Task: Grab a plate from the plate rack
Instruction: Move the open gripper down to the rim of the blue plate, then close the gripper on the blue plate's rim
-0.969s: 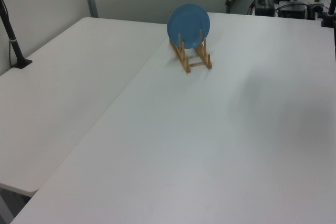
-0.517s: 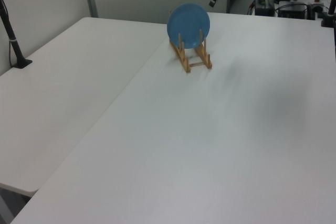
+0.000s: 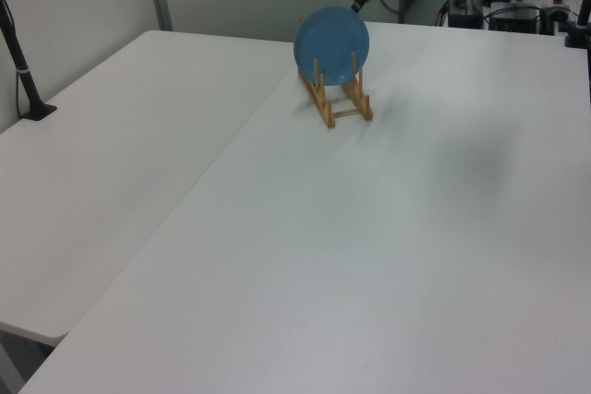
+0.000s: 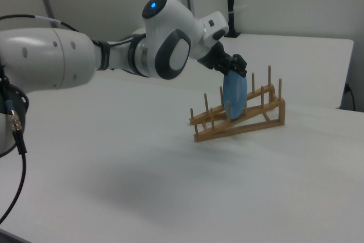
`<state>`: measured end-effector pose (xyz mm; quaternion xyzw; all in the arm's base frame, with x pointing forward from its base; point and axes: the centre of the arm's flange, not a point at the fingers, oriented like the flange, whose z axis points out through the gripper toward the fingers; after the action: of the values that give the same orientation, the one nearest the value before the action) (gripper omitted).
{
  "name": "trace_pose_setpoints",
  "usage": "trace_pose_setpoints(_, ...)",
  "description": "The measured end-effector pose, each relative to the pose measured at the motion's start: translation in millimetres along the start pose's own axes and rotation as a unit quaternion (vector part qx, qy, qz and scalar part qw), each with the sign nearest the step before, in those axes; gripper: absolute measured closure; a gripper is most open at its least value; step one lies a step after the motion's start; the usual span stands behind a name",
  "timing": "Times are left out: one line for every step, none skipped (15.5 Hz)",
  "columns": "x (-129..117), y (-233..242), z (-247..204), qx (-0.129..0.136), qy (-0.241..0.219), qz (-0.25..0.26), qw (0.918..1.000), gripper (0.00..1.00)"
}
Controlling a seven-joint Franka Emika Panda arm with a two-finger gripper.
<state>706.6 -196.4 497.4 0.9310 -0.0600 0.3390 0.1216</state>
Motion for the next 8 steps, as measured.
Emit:
trace_pose_setpoints(-2,-2,8,0.000,0.006,-0.002,1.0000,0.34)
trace_pose_setpoints(-4,-3,14,0.000,0.008,-0.005,1.0000,0.34)
trace_pose_setpoints(-5,-5,18,-0.002,0.010,-0.009,0.9999,0.41)
trace_pose_setpoints(-6,-6,21,-0.003,0.010,-0.014,0.9999,0.53)
trace_pose_setpoints(-7,-6,23,-0.004,0.011,-0.016,0.9998,0.56)
trace_pose_setpoints(-6,-7,23,-0.005,0.014,-0.019,0.9997,0.56)
trace_pose_setpoints(-6,-7,23,-0.007,0.016,-0.022,0.9996,0.59)
trace_pose_setpoints(-7,-6,25,-0.009,0.015,-0.024,0.9996,0.60)
